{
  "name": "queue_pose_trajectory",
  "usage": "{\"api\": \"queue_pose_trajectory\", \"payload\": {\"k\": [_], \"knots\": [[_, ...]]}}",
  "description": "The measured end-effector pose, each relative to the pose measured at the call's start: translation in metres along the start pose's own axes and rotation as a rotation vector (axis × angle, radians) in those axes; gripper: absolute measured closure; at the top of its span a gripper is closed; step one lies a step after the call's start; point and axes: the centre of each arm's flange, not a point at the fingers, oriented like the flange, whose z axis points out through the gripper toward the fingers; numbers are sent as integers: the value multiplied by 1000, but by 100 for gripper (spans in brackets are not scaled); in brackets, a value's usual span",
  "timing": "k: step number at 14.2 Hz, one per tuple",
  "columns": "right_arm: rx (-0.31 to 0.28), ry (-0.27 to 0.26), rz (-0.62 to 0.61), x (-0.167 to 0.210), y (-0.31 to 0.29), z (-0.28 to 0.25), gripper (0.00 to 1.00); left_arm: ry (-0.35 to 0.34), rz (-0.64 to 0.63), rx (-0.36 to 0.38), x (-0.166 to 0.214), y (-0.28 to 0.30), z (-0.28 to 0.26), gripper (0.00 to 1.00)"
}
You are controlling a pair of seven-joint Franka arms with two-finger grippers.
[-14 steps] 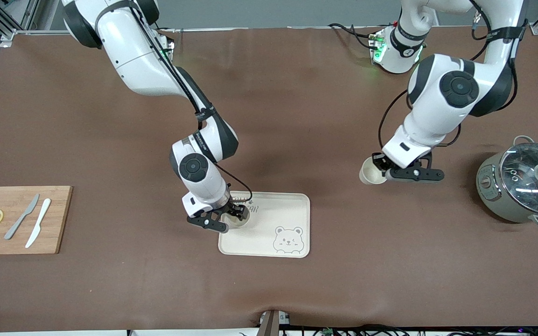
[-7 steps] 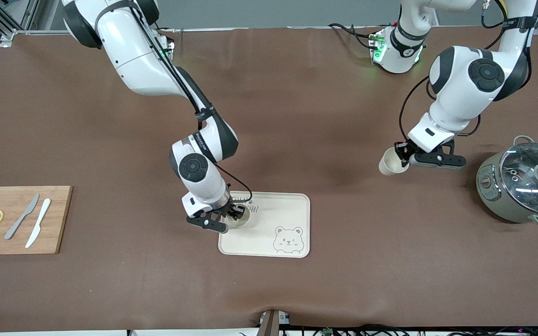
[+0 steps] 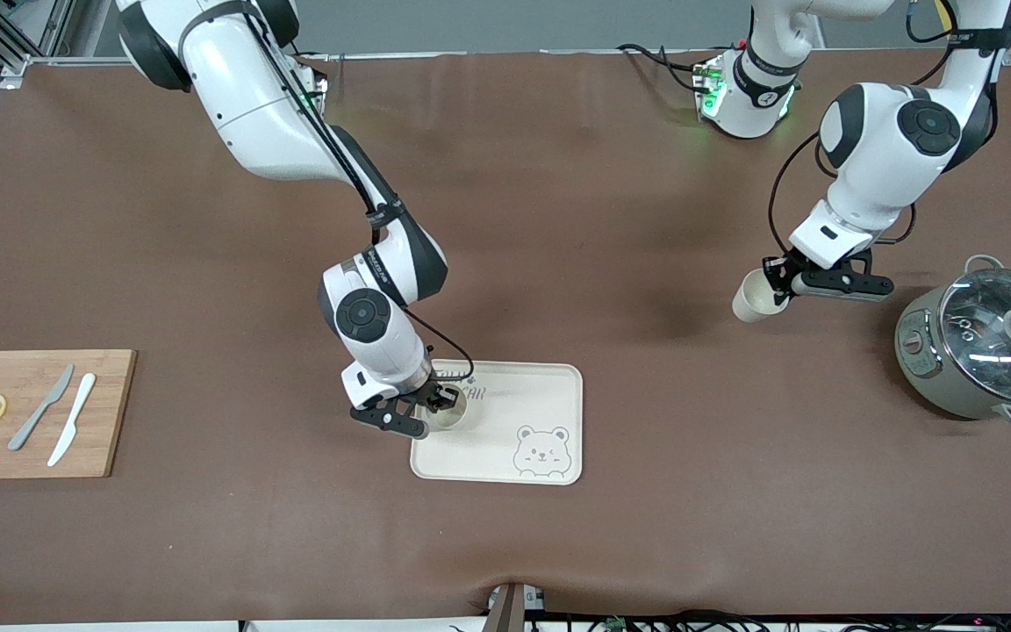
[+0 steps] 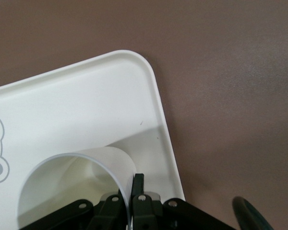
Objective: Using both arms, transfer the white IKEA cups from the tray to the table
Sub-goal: 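Lift one cup and carry it toward the pot with the left gripper, then lower the cup with the left gripper while the right gripper carries its cup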
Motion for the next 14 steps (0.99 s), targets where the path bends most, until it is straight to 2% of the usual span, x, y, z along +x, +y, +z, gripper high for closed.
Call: {"api": "queue_pose_trajectory", "payload": {"k": [6,8,14], "knots": [[4,6,1,4,-3,-7,96,56,11,6,-29,-18,30,96],[-13,-11,3,7,-4,-19,96,70,11,15,-32,-19,42,96],[-70,-79,5,18,-13,-110,96,78,14,39,-38,-22,74,96]]}}
